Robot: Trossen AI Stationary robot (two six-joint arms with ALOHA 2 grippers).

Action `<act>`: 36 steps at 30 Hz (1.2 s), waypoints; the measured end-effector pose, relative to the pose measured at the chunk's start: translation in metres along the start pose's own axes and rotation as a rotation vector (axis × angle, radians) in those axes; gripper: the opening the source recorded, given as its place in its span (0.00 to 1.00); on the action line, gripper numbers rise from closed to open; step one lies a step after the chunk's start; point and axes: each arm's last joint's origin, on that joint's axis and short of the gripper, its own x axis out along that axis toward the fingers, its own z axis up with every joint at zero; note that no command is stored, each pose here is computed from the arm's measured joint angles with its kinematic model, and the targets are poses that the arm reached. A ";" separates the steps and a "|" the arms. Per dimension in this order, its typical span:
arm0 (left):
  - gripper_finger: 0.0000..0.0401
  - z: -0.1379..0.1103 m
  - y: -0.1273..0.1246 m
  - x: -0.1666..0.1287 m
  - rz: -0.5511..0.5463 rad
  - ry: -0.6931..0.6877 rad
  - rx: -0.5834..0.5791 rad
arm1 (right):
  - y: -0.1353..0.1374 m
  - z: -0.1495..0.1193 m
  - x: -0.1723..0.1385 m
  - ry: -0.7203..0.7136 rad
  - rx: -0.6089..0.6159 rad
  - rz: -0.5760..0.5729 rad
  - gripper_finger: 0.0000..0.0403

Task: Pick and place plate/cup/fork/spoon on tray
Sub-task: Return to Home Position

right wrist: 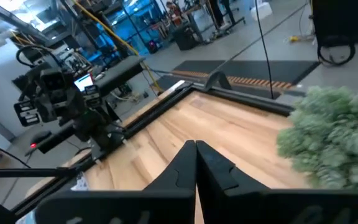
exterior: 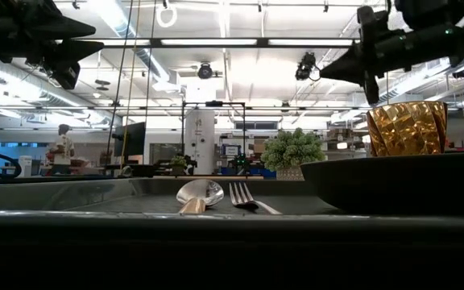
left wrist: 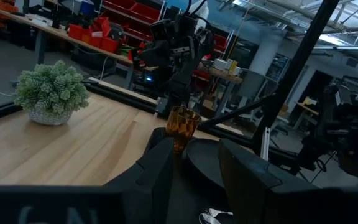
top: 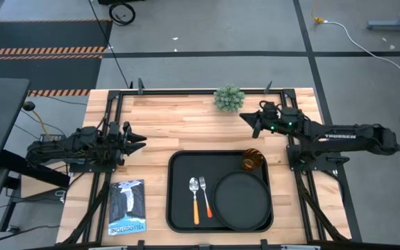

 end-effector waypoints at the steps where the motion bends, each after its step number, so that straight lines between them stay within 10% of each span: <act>1: 0.34 0.000 0.000 0.000 0.000 0.001 0.000 | -0.003 0.001 -0.002 -0.005 -0.007 0.003 0.02; 36: 0.34 -0.002 0.001 0.000 0.013 0.015 0.089 | -0.088 -0.023 -0.066 -0.200 -0.001 -0.010 0.02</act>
